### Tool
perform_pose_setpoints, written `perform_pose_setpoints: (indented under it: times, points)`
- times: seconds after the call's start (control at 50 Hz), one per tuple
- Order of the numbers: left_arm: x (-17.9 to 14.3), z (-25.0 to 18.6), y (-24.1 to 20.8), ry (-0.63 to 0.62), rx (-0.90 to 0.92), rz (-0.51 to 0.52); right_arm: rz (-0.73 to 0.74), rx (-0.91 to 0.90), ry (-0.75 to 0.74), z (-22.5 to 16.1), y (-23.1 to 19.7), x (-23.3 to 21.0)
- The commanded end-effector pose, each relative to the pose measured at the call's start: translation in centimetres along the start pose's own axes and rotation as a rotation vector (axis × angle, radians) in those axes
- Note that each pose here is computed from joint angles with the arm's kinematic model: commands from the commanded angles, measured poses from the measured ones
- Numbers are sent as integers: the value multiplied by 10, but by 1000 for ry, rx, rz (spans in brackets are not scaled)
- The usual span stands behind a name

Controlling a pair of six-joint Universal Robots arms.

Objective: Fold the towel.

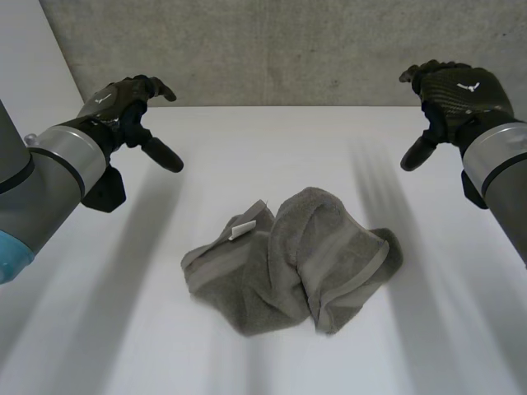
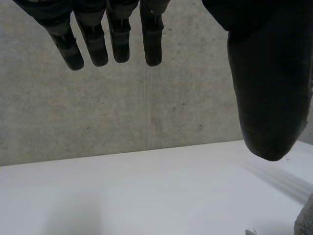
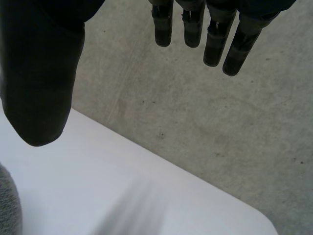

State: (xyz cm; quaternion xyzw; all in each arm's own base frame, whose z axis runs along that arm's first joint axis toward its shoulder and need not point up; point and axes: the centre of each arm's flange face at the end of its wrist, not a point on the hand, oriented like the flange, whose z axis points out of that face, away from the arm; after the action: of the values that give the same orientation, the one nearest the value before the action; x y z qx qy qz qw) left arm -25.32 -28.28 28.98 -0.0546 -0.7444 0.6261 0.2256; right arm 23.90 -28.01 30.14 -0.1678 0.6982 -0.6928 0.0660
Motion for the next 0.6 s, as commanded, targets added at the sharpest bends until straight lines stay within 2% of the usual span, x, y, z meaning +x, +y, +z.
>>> perform_pose_setpoints:
  times: [0.02,0.44,0.54,0.6]
  points:
    - [1,0,5,3,-7,11,-2,17,5,-3,-6,2]
    - [5,-1,10,20,-21,25,-3,16,3,0,-5,5]
    - [8,5,22,51,-39,29,-2,-8,-109,3,2,-1]
    - [8,14,36,99,-69,27,15,-86,-194,8,20,-2]
